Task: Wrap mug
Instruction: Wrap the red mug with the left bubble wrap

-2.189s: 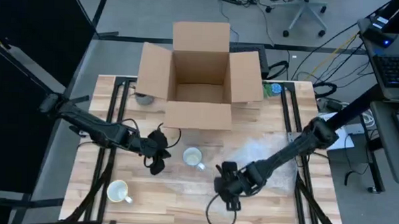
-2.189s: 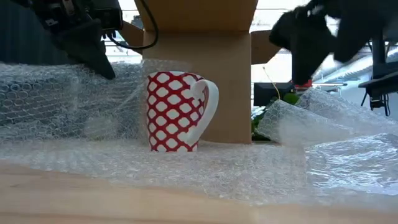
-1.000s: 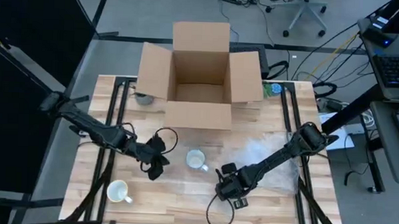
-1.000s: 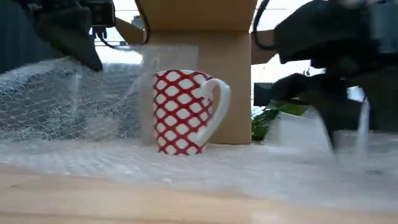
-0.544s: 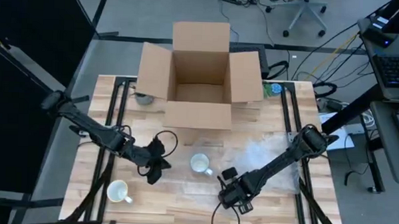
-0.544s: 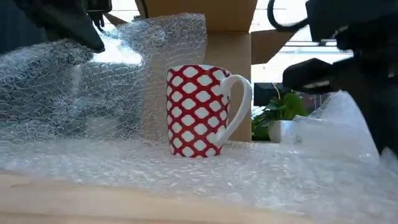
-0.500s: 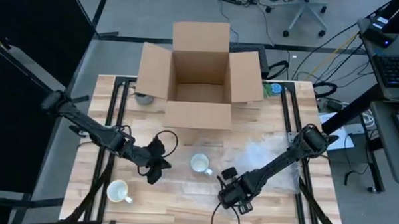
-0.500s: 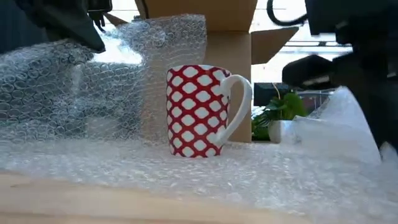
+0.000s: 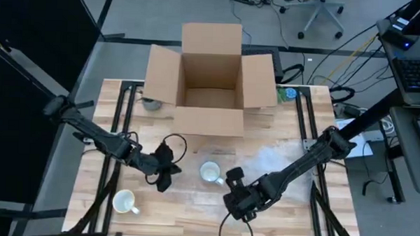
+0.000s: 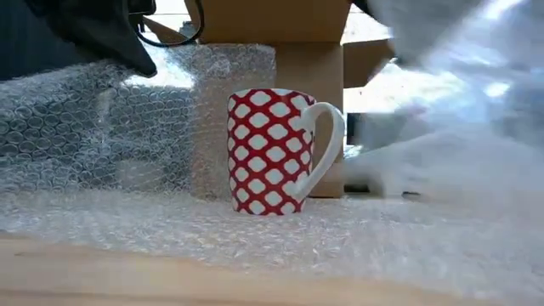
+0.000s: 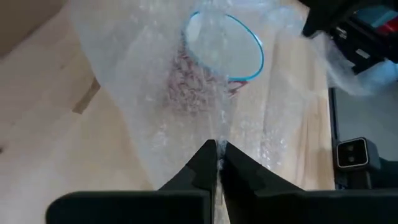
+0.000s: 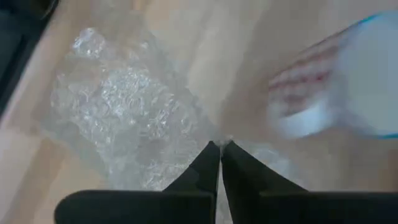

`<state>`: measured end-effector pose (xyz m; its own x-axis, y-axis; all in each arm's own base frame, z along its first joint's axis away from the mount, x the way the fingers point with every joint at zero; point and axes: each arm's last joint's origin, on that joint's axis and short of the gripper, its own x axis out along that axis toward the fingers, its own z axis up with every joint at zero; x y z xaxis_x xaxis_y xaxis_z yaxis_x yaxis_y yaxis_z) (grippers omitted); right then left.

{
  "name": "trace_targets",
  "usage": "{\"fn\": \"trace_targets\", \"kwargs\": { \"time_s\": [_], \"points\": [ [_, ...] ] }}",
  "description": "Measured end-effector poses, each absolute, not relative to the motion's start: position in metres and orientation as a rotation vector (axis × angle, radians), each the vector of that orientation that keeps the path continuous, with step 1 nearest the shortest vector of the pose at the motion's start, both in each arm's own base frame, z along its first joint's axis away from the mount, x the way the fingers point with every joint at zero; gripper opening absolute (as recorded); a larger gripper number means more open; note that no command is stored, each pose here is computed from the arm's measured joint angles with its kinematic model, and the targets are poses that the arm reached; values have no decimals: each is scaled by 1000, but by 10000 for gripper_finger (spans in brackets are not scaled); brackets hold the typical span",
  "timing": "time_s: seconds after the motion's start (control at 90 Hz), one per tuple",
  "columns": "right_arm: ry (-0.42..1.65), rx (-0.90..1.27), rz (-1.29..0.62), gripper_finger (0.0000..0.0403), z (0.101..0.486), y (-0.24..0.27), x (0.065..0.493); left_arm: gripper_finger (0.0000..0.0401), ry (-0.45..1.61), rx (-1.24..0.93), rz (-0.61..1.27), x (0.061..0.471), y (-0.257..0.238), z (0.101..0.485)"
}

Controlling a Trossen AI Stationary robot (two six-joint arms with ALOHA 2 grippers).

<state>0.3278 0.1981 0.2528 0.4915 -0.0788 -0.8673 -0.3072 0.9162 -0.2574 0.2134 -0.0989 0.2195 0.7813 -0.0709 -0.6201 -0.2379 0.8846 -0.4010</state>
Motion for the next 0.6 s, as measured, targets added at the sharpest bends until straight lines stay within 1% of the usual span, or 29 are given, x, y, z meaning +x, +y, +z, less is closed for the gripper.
{"fn": "trace_targets", "kwargs": {
  "time_s": [0.211,0.311,0.489,0.6],
  "points": [
    [922,-516,27,0,279,182,347,3,673,-485,96,213,-99,220],
    [861,-528,8,0,287,173,359,3,673,-485,96,213,-99,219],
    [765,-526,-6,0,292,157,378,3,673,-484,96,213,-99,220],
    [766,-532,-24,0,288,147,387,3,672,-485,96,213,-99,220]
  ]
}}
